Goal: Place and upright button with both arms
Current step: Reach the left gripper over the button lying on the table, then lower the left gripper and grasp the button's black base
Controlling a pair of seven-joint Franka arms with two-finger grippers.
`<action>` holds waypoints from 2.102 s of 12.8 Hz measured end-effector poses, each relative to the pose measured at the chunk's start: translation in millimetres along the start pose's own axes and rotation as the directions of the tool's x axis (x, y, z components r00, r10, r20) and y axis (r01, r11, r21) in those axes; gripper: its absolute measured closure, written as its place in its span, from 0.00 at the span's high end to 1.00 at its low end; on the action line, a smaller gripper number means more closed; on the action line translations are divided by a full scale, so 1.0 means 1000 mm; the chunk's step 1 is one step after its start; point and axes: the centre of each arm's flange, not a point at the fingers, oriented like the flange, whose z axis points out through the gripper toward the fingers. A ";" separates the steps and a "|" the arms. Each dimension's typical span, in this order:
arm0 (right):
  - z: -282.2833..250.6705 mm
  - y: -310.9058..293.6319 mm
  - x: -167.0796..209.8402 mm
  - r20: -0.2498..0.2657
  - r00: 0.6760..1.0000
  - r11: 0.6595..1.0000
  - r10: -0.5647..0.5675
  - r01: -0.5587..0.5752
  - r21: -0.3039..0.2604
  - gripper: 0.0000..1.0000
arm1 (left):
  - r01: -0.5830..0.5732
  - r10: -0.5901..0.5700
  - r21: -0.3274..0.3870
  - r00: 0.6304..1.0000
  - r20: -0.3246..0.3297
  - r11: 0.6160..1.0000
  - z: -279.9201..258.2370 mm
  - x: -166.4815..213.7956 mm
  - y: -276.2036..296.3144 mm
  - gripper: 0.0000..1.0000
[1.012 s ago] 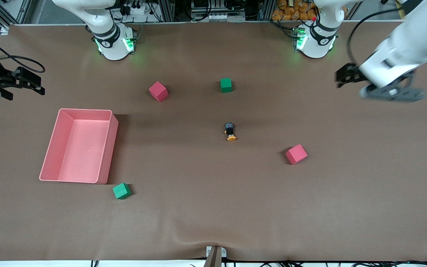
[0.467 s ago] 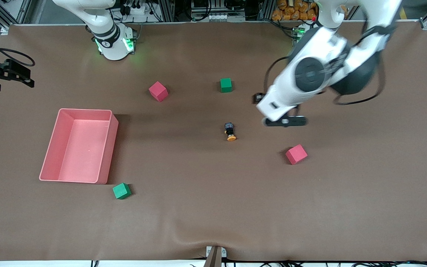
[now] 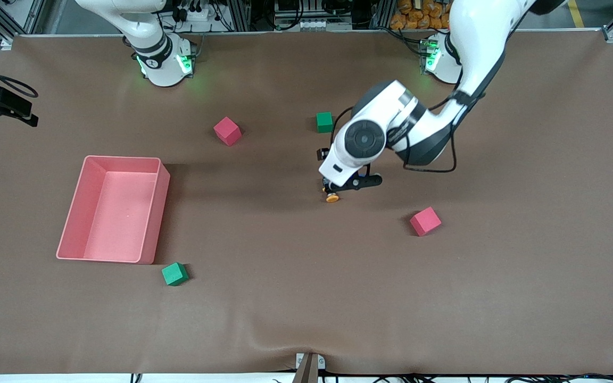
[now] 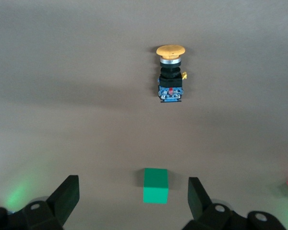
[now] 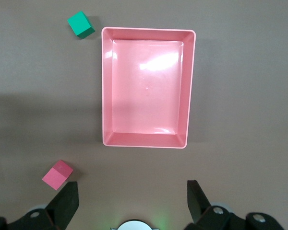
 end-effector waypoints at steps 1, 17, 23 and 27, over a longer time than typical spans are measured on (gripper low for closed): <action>0.000 -0.003 0.000 -0.001 1.000 1.000 -0.002 0.002 0.000 1.00 | 0.005 -0.005 -0.003 1.000 0.014 1.000 0.011 0.009 0.000 1.00; -0.012 -0.010 -0.002 -0.016 0.998 0.998 0.056 -0.056 0.002 1.00 | -0.041 0.042 -0.045 0.999 0.032 0.998 0.112 0.069 0.031 1.00; -0.021 -0.009 -0.006 -0.009 0.998 0.998 0.063 -0.063 0.002 1.00 | 0.000 0.002 -0.056 0.999 0.036 0.998 0.134 0.083 0.031 1.00; -0.022 -0.009 -0.006 -0.010 0.998 0.998 0.064 -0.064 0.002 1.00 | 0.024 -0.023 -0.051 0.999 0.035 0.998 0.140 0.081 0.035 0.93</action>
